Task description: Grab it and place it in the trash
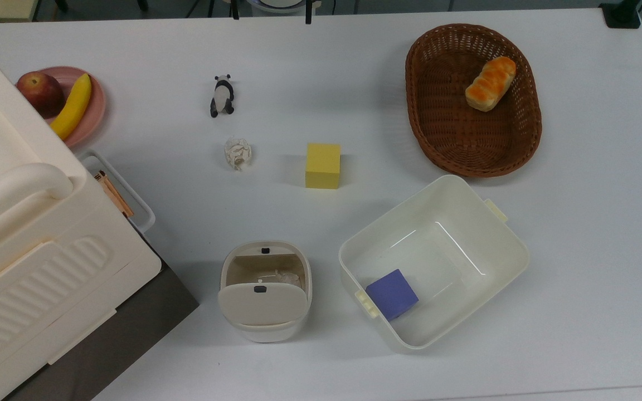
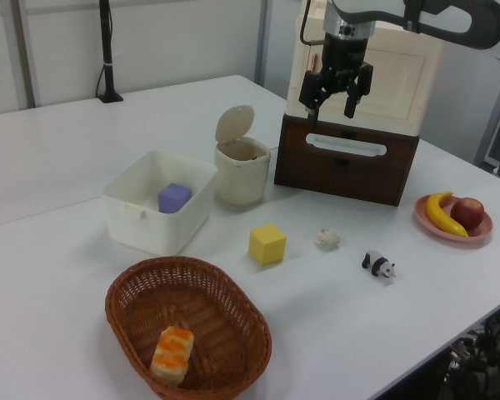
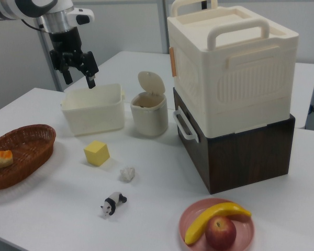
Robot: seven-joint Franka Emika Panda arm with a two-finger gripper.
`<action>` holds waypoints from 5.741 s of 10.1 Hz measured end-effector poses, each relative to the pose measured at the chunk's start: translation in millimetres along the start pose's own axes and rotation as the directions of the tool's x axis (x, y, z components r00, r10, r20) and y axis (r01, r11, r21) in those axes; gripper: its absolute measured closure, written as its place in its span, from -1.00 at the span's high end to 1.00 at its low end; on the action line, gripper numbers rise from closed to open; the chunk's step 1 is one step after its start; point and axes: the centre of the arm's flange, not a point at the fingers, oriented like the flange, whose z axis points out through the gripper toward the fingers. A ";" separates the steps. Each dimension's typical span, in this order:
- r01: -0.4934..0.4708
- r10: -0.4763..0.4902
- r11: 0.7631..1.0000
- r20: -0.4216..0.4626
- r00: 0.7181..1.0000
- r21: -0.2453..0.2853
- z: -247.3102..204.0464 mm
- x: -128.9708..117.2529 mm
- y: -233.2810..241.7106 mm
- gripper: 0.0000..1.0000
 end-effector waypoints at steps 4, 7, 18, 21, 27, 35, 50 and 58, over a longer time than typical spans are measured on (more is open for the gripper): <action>-0.001 0.001 1.000 -0.001 1.000 0.000 -0.6 -0.1 0.5 1.00; -0.004 0.004 1.000 -0.005 1.000 0.000 -2.5 -0.2 2.5 1.00; -0.016 0.016 1.000 0.028 0.999 -0.003 13.4 -0.8 -13.0 1.00; -0.017 0.017 1.000 0.042 0.999 -0.004 20.6 2.1 -13.0 1.00; -0.058 0.059 0.998 -0.086 0.995 0.009 68.4 -5.7 11.4 1.00; -0.155 0.155 0.988 0.071 0.985 -0.003 240.6 3.6 67.6 1.00; -0.097 0.097 0.992 -0.007 0.995 -0.080 288.9 51.8 79.9 -0.56; -0.067 0.068 0.998 -0.459 0.886 0.018 158.1 127.5 31.4 -0.70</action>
